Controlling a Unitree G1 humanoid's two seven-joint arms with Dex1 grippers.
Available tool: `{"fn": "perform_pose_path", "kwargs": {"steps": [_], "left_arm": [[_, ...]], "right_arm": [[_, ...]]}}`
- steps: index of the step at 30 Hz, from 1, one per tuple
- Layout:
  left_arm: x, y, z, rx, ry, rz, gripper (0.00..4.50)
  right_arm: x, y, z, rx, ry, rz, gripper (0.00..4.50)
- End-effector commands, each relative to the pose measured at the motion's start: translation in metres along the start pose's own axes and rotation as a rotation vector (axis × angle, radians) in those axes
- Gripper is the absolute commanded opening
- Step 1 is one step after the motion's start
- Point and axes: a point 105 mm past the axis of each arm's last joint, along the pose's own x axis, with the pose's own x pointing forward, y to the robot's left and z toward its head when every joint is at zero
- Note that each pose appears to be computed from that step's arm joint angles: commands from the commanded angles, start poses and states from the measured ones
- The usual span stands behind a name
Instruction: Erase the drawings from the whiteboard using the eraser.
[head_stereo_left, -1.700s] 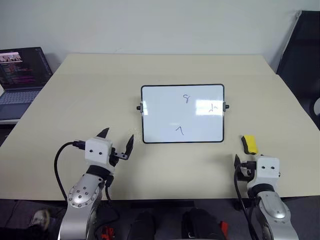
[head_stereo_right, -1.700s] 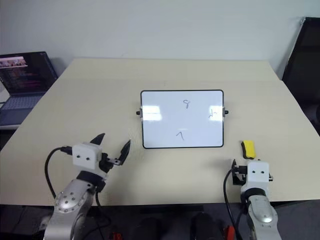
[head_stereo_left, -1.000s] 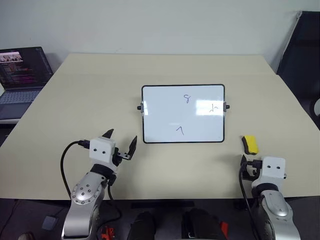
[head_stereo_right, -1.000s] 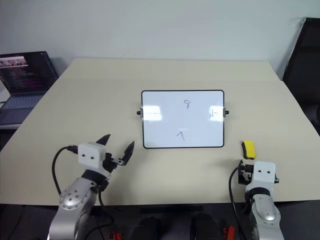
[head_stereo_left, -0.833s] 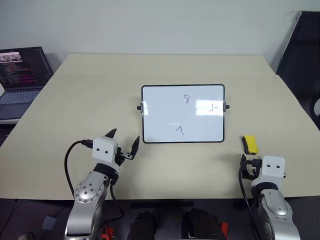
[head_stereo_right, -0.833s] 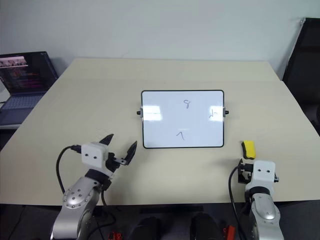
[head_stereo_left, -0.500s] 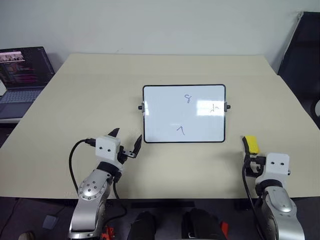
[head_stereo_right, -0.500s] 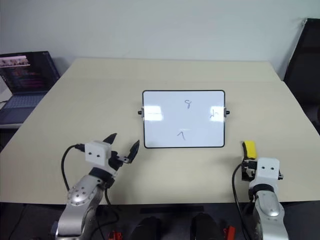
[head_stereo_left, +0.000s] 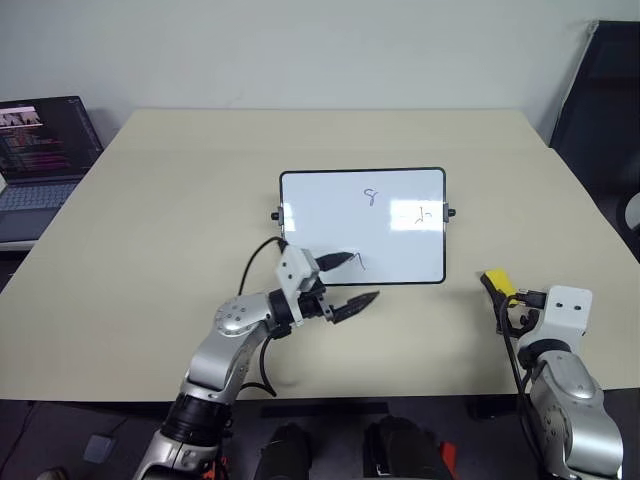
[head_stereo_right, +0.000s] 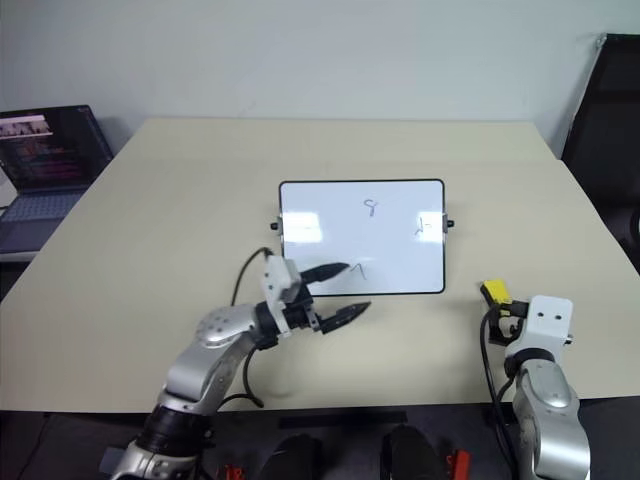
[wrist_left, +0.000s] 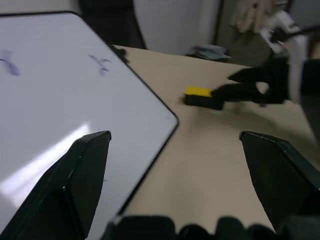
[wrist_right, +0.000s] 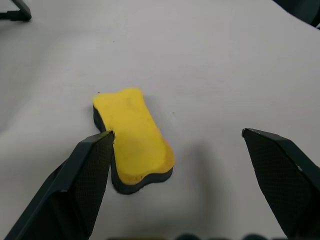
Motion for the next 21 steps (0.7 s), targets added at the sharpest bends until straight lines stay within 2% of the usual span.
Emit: {"fn": "perform_pose_path", "kwargs": {"steps": [1,21], "left_arm": [[0.012,-0.012,0.007,0.035,-0.019,-0.136,4.5],[0.015,-0.009,0.006,0.053,-0.012,-0.174,4.5]], "right_arm": [[0.005,-0.001,0.008,0.021,-0.003,0.02,4.47],[0.03,0.006,0.01,0.0,0.053,0.194,4.47]]}}
